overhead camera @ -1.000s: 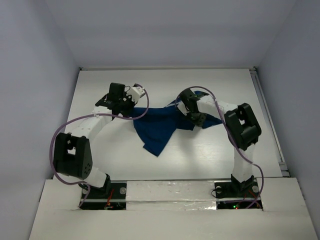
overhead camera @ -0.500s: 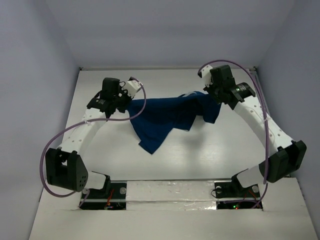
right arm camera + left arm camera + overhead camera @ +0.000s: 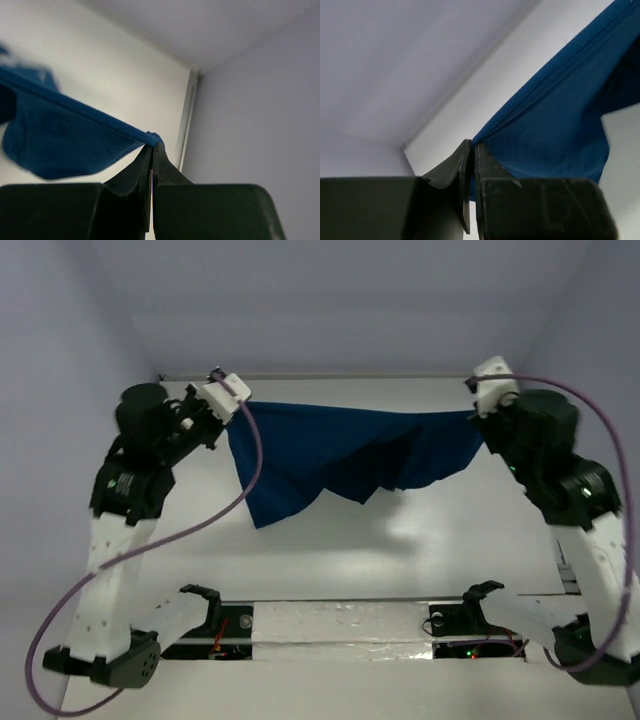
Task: Fold and stack the t-shirts
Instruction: Flatten out the tshirt
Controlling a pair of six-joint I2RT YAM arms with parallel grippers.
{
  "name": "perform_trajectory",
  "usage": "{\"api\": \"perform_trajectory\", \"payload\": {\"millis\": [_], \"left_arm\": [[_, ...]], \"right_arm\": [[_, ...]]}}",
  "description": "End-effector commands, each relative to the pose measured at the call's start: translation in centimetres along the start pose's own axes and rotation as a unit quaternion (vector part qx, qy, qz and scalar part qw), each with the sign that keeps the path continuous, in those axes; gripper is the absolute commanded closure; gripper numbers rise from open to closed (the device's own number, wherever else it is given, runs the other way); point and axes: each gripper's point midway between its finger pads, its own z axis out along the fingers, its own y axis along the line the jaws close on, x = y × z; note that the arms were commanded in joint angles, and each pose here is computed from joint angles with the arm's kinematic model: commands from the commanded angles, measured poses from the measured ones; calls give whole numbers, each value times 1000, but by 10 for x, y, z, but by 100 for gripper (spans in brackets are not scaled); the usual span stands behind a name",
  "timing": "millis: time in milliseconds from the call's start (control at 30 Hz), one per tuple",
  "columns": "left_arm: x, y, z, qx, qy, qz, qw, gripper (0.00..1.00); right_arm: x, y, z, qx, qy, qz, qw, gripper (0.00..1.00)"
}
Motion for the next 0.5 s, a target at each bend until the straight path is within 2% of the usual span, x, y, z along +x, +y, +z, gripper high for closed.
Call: {"api": "perform_trajectory", "payload": {"millis": [0, 167, 267, 467], "left_arm": [[-67, 12, -74, -36, -107, 33, 993, 100], [-105, 10, -141, -62, -174, 62, 981, 100], [-120, 3, -171, -71, -216, 65, 972, 100], [-123, 9, -178, -99, -237, 59, 965, 100]], "right_arm": [[-38, -70, -90, 94, -147, 64, 983, 100], [-39, -82, -148, 90, -232, 91, 964, 100], [-49, -96, -187, 99, -295, 116, 943, 100], [-79, -115, -217, 118, -373, 105, 914, 100]]}}
